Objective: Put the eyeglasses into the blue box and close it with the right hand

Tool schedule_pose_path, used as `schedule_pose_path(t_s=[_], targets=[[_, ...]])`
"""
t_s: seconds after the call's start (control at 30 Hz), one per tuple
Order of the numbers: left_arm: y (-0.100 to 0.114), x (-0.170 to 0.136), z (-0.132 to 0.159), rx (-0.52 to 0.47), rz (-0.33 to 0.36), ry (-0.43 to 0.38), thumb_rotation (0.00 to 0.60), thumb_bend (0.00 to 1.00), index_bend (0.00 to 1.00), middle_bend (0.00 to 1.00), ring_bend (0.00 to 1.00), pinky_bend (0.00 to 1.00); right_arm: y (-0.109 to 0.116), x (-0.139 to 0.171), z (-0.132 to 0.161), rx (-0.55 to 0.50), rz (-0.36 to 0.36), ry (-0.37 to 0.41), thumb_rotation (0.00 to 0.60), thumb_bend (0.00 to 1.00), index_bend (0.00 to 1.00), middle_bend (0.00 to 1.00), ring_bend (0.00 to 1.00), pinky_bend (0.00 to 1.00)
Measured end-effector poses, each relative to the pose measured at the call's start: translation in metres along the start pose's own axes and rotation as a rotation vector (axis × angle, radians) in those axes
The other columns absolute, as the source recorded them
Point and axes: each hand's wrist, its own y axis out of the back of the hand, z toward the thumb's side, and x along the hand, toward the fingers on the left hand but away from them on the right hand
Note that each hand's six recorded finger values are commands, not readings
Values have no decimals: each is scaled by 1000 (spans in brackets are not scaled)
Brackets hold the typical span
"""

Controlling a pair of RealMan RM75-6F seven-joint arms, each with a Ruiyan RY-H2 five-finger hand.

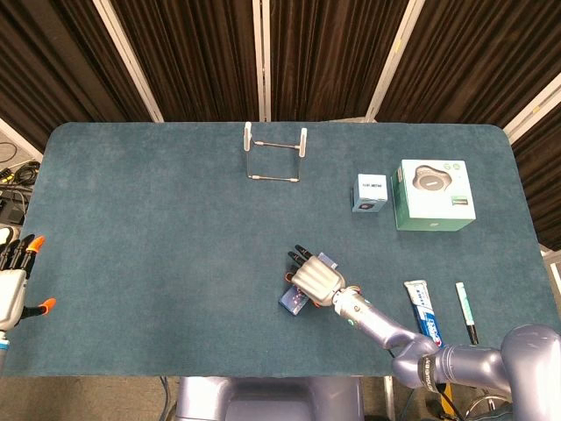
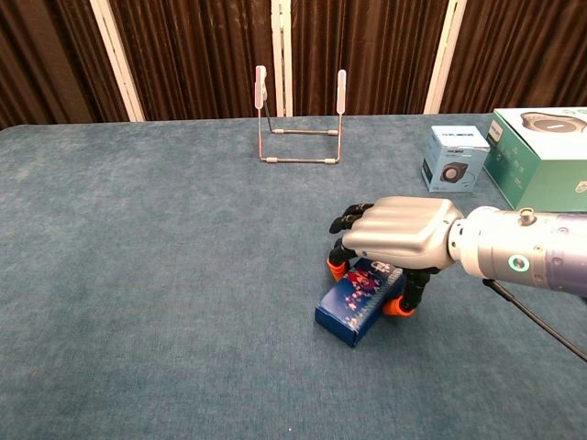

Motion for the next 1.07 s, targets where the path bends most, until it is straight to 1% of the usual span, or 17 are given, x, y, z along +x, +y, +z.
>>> schedule_pose_path(t_s=[0.1,0.17,0.27,0.37,0.5,0.57,0.67,0.7,0.77,0.9,1.0,1.07], targets=[[0,0,0,-1,0,-1,600,0,0,0,0,0,2,3,-3,-5,-2,-2,600,98,47,10,0,0],[0,0,1,-2,0,-2,600,0,0,0,0,0,5,6,-4,0,-13,-6,600,56,3,0,0,0],[1,-1,1,-6,1,-4,600,0,0,0,0,0,12,13,-7,8,-32,-14,600,14,0,0,0,0],[3,-2,0,-12,6,-6,600,0,0,0,0,0,22,24,-12,14,-66,-31,600,0,0,0,0,0],[7,-4,1,-26,20,-16,600,0,0,0,0,0,37,46,-26,19,-140,-80,600,0,0,0,0,0],[10,-7,3,-31,32,-25,600,0,0,0,0,0,42,60,-38,14,-187,-123,600,0,0,0,0,0],[14,-12,5,-40,46,-43,600,0,0,0,0,0,46,95,-61,-10,-280,-212,600,0,0,0,0,0],[15,-14,6,-43,49,-47,600,0,0,0,0,0,45,112,-71,-28,-313,-251,600,0,0,0,0,0],[18,-16,7,-51,58,-56,600,0,0,0,0,0,37,142,-87,-74,-347,-317,600,0,0,0,0,0],[23,-21,9,-65,74,-71,600,0,0,0,0,0,16,188,-110,-159,-367,-424,600,0,0,0,0,0],[26,-23,8,-73,80,-76,600,0,0,0,0,0,5,215,-123,-164,-383,-491,600,0,0,0,0,0],[27,-25,8,-77,80,-79,600,0,0,0,0,0,-2,227,-128,-157,-384,-522,600,0,0,0,0,0]])
